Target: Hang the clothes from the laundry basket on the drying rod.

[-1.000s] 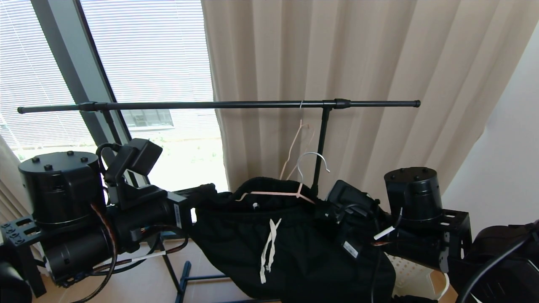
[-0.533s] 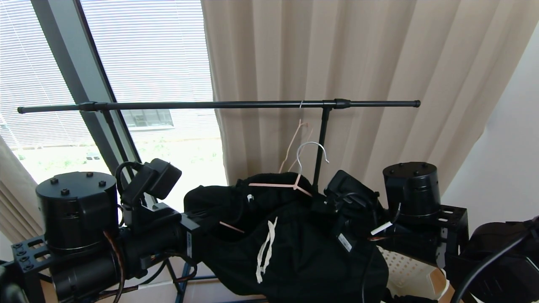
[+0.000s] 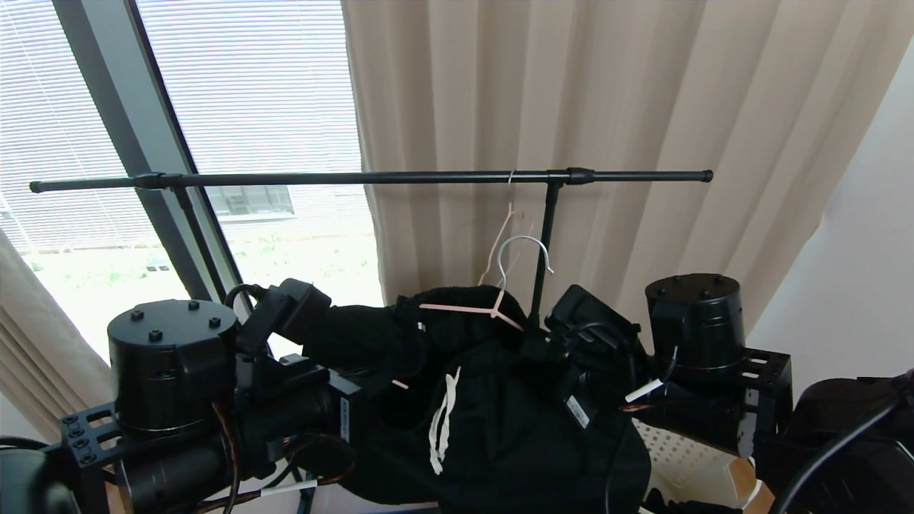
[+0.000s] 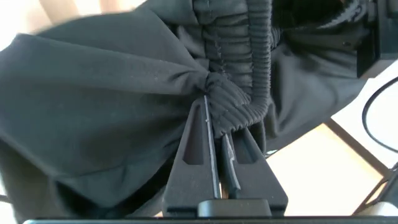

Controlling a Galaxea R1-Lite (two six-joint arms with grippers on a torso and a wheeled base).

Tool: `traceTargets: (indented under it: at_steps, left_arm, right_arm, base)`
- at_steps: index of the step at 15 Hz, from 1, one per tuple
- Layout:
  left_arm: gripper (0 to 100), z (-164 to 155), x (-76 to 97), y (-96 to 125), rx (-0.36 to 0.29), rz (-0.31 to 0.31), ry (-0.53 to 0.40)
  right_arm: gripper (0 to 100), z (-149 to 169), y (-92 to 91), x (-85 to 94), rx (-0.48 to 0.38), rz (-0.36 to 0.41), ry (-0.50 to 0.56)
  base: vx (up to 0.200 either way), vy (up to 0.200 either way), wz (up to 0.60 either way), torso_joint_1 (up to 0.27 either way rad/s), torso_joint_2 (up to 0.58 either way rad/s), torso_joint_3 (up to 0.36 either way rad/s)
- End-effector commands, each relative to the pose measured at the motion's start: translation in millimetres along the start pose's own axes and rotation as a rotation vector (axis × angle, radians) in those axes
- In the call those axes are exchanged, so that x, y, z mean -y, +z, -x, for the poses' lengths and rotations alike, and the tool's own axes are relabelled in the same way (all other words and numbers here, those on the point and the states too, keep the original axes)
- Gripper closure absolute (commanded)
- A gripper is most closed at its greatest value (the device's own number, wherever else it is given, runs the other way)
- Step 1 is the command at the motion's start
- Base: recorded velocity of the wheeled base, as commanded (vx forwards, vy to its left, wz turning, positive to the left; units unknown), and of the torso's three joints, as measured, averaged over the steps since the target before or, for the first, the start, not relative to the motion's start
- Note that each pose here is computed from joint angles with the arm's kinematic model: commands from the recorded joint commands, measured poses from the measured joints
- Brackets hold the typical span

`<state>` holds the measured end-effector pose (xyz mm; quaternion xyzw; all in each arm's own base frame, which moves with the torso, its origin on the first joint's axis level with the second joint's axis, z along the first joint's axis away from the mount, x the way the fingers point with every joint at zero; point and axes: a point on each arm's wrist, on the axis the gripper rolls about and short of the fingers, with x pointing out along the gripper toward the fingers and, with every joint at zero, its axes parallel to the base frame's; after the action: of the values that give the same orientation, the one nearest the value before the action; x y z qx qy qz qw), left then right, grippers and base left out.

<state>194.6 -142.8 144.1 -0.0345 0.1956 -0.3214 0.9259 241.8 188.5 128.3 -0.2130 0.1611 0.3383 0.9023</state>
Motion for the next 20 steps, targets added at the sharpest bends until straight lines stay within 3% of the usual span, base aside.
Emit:
traceTargets:
  at_steps: [1,6,13,14,17,20]
  left_arm:
    - [100,-6.5,8.9,0.0,-0.005,0.029,-0.012]
    - [100,-15.6,18.2,1.9,-0.008,0.107,-0.031]
    - [100,-20.8,24.4,-4.4,-0.030,0.109,-0.024]
    - [0,-20.8,24.2,-4.4,-0.028,0.109,-0.016]
    - [0,-20.9,24.7,-4.0,-0.026,0.107,-0.016]
    - [0,-8.2,26.6,4.5,0.018,0.101,-0.035]
  right_arm:
    - [100,0.0,3.4,-1.8,0.019,-0.004,0.003]
    - [100,0.9,5.0,-7.2,0.033,-0.001,0.016]
    - [100,3.7,5.7,-11.3,0.050,0.005,0.025]
    - [100,3.8,5.5,-12.3,0.050,0.006,0.029]
    - [100,6.0,5.4,-12.2,0.052,0.006,0.030]
    - [100,3.7,2.7,-11.7,0.040,0.004,0.027]
  base:
    - [0.000,0.000,0.00,0.000,0.00,0.000]
    - [0.000,0.000,0.00,0.000,0.00,0.000]
    - [0.000,0.000,0.00,0.000,0.00,0.000]
    - [0.000,0.000,0.00,0.000,0.00,0.000]
    - [0.000,0.000,0.00,0.000,0.00,0.000]
    - [0.000,0.000,0.00,0.000,0.00,0.000]
